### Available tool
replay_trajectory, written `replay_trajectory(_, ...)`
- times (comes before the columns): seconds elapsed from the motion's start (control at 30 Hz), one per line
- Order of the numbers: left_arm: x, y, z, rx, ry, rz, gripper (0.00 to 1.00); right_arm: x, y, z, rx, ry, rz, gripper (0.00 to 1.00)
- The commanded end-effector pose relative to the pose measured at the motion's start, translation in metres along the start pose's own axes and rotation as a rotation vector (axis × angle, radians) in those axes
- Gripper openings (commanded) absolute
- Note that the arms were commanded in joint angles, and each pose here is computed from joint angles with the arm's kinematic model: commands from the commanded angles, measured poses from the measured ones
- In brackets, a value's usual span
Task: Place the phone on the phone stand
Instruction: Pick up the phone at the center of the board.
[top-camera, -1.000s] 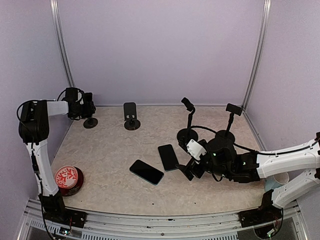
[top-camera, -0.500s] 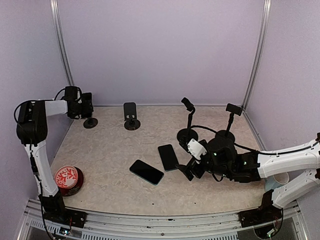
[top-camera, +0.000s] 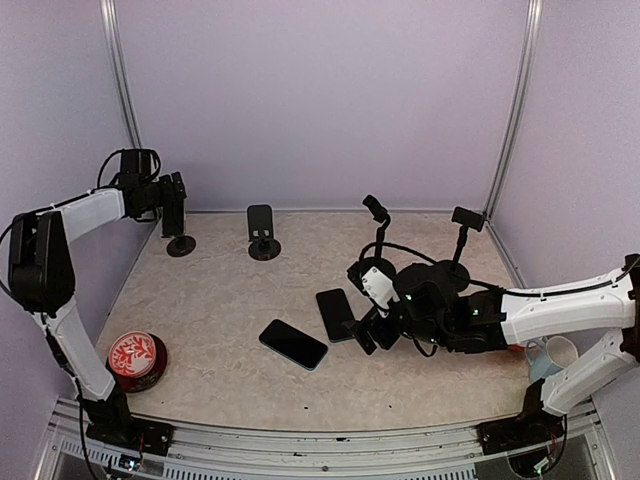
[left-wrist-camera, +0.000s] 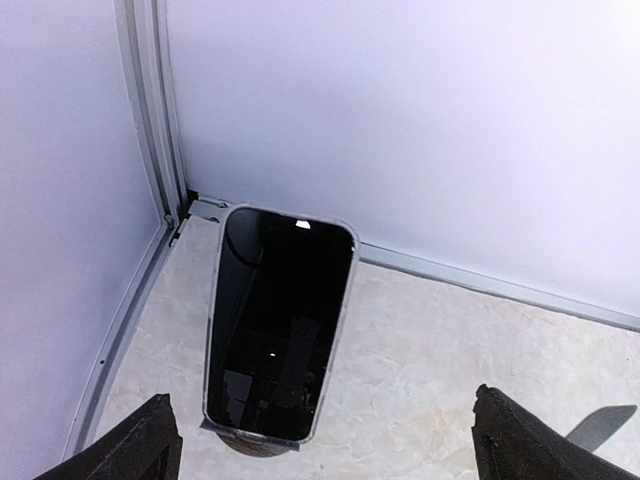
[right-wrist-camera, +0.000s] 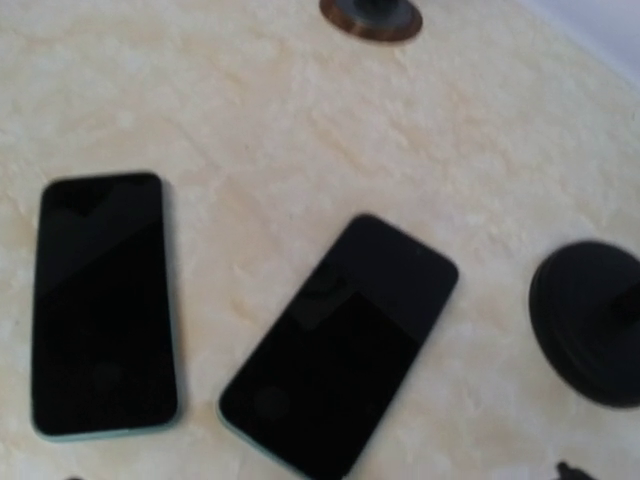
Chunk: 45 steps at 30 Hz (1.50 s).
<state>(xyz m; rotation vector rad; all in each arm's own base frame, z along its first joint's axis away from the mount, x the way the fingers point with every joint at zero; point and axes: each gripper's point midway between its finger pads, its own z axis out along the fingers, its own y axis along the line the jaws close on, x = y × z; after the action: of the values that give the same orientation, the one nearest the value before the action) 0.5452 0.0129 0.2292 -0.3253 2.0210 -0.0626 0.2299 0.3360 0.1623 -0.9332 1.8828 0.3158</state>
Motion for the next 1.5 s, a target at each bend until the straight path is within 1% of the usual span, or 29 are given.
replay_trajectory(0.0,0.006,-0.011,-0.023,0.011,0.01,-0.026,0.99,0.008,-0.005,0.003,0.034,0.053,0.047,1.0)
replay_trajectory(0.13,0.012,-0.028,-0.043,0.048,0.009,-0.029,0.99,0.009,-0.007,0.001,0.037,0.057,0.083,1.0)
replay_trajectory(0.3,0.019,-0.051,-0.073,0.11,0.001,-0.034,0.99,0.027,-0.018,-0.002,0.083,0.099,0.164,1.0)
replay_trajectory(0.5,0.036,-0.078,-0.106,0.186,0.004,-0.023,0.99,0.06,-0.045,-0.011,0.171,0.157,0.307,1.0)
replay_trajectory(0.53,0.037,-0.078,-0.11,0.185,0.002,-0.033,0.99,0.063,-0.05,-0.014,0.183,0.157,0.329,1.0)
replay_trajectory(0.57,0.042,-0.092,-0.117,0.213,0.008,-0.017,0.99,0.066,-0.054,-0.017,0.194,0.154,0.35,1.0)
replay_trajectory(0.6,0.045,-0.097,-0.122,0.222,0.01,-0.01,0.99,0.069,-0.059,-0.019,0.207,0.154,0.361,1.0)
replay_trajectory(0.97,0.08,-0.135,-0.169,0.358,0.04,0.001,0.99,0.115,-0.111,-0.051,0.392,0.173,0.584,1.0)
replay_trajectory(1.23,0.104,-0.144,-0.182,0.389,0.075,0.026,0.99,0.148,-0.133,-0.058,0.429,0.197,0.717,1.0)
replay_trajectory(1.47,0.129,-0.154,-0.178,0.399,0.13,0.052,0.99,0.169,-0.141,-0.057,0.471,0.267,0.752,1.0)
